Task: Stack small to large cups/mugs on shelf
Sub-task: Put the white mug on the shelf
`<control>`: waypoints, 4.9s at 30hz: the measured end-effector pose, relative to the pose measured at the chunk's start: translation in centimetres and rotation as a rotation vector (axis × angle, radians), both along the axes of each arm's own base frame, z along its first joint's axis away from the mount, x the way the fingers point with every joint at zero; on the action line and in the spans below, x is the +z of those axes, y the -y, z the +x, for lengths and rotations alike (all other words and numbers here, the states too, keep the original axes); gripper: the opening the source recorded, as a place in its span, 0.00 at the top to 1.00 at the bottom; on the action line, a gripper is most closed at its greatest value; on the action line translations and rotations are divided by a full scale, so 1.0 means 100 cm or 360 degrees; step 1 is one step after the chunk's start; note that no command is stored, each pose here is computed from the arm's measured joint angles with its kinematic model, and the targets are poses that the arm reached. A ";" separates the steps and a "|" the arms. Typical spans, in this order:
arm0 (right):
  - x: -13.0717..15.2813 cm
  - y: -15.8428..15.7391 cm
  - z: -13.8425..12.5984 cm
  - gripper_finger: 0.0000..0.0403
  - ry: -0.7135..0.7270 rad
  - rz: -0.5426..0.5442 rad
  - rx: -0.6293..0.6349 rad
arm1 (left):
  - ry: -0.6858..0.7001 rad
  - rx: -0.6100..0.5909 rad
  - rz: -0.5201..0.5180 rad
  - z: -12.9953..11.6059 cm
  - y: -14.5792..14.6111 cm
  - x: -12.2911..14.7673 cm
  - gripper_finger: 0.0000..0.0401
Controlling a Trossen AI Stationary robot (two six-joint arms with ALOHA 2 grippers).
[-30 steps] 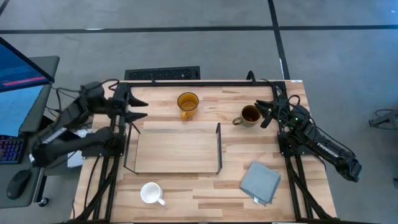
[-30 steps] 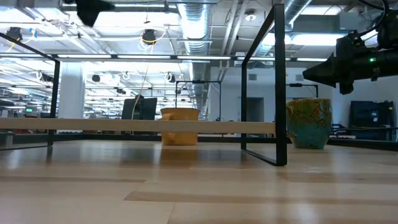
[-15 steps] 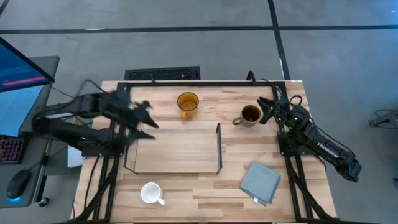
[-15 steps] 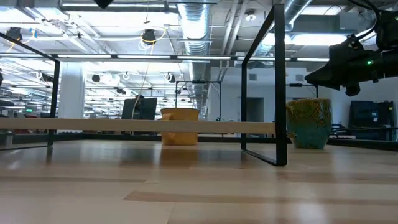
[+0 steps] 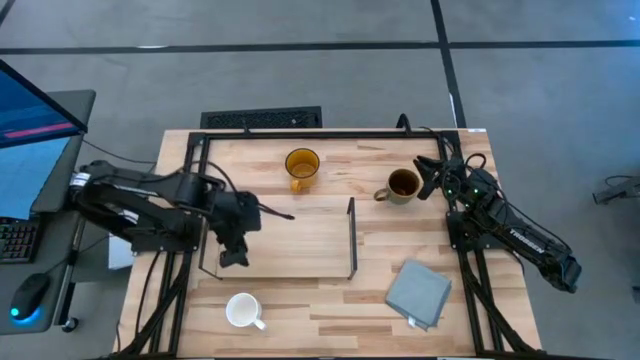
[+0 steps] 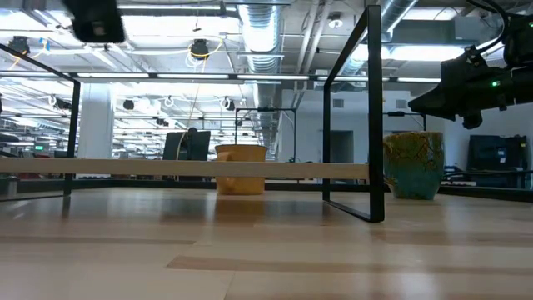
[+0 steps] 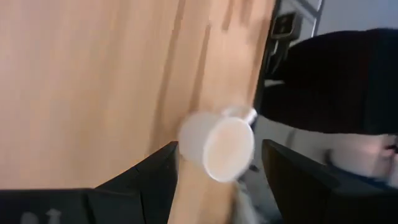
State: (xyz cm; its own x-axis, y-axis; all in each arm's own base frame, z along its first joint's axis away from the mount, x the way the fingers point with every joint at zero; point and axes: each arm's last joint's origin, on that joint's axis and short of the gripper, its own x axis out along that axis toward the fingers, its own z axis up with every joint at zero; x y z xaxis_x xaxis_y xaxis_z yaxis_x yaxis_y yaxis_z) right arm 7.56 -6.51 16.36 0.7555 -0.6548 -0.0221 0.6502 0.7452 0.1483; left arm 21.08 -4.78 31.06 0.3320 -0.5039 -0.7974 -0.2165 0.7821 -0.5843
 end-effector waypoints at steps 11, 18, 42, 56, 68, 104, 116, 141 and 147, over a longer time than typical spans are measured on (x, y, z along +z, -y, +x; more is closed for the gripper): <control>0.000 0.000 0.000 0.72 -0.0002 0.0001 0.0001 | -0.0405 0.0010 -0.0172 0.028 0.033 -0.034 0.45; 0.000 0.000 0.000 0.72 -0.0002 0.0002 0.0002 | -0.0638 0.0108 -0.0066 0.040 0.048 -0.061 0.45; 0.000 0.000 0.000 0.72 -0.0002 0.0002 0.0005 | -0.0604 0.0550 0.0255 0.016 0.110 -0.046 0.45; 0.000 0.000 0.000 0.72 -0.0003 0.0003 0.0006 | -0.0796 0.0767 0.0108 0.011 0.124 -0.057 0.45; 0.000 0.000 0.000 0.72 -0.0003 0.0003 0.0006 | -0.0973 0.0763 0.0120 0.020 0.138 -0.083 0.45; 0.000 0.000 0.000 0.72 -0.0003 0.0002 0.0005 | -0.0986 0.0878 0.0248 0.009 0.129 -0.076 0.45; 0.000 0.000 0.000 0.72 -0.0004 0.0003 0.0005 | -0.0946 0.0942 0.0305 0.013 0.132 -0.083 0.45; 0.000 0.000 0.000 0.72 -0.0005 0.0001 0.0004 | -0.0959 0.1004 0.0314 0.009 0.129 -0.099 0.45; 0.000 0.000 0.000 0.72 -0.0041 -0.0040 0.0004 | -0.0938 0.0952 0.0325 0.009 0.129 -0.099 0.50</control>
State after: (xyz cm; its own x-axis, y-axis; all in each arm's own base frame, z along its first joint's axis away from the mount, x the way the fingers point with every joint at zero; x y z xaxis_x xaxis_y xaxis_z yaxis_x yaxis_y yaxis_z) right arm 7.56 -6.50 16.33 0.7567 -0.6533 -0.0251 0.6515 0.7502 0.1131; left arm 22.01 -17.71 21.14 -0.0009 -0.2044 -0.9789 -0.8488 0.5177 -0.1073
